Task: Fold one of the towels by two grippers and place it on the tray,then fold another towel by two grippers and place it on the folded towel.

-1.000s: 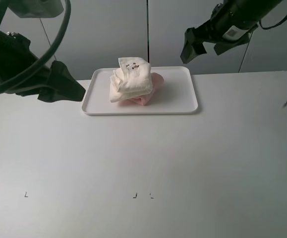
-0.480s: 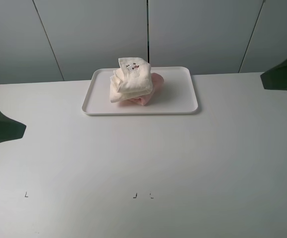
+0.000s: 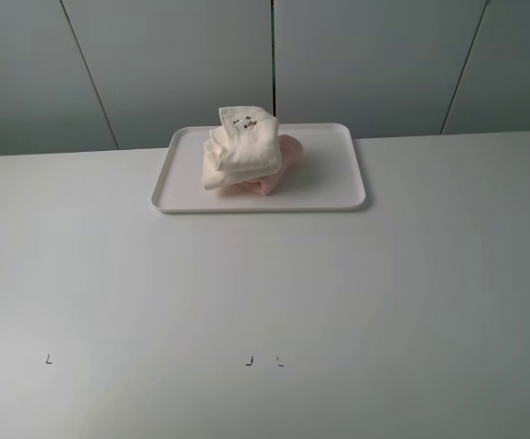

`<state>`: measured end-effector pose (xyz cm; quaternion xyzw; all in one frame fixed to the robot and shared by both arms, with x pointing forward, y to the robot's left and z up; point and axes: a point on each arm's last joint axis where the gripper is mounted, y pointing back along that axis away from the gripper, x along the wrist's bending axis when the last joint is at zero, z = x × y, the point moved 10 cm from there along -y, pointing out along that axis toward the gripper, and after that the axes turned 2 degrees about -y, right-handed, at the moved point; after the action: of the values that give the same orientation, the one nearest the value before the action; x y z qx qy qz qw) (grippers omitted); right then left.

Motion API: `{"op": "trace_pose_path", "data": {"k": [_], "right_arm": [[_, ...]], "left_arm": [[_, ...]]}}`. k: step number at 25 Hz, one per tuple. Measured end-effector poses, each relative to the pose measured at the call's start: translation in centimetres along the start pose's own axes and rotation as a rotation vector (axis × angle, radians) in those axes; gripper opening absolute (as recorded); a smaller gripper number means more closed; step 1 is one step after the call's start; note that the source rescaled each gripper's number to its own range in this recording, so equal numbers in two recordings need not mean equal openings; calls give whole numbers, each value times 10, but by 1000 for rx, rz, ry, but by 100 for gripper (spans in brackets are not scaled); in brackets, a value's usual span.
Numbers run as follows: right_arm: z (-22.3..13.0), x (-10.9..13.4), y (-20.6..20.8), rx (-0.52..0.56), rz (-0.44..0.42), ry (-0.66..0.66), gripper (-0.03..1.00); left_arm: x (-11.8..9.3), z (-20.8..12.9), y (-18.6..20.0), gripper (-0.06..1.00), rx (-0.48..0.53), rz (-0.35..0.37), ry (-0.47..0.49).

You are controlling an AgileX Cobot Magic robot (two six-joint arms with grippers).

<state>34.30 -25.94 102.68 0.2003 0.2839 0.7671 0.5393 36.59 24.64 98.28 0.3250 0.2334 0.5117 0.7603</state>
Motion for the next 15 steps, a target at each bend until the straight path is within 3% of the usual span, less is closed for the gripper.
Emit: {"op": "trace_pose_path", "data": {"k": [6,10,15], "right_arm": [[-7,2,18,-81,3,8,100],[-12,2,22,-113,2,14,100],[-38,4,1,-27,16,11,100]], "left_arm": [[-1,-1,30,100,-176,-48,13],[3,-17,41,100,-182,-46,16],[7,-24,51,100,-242,-47,20]]}}
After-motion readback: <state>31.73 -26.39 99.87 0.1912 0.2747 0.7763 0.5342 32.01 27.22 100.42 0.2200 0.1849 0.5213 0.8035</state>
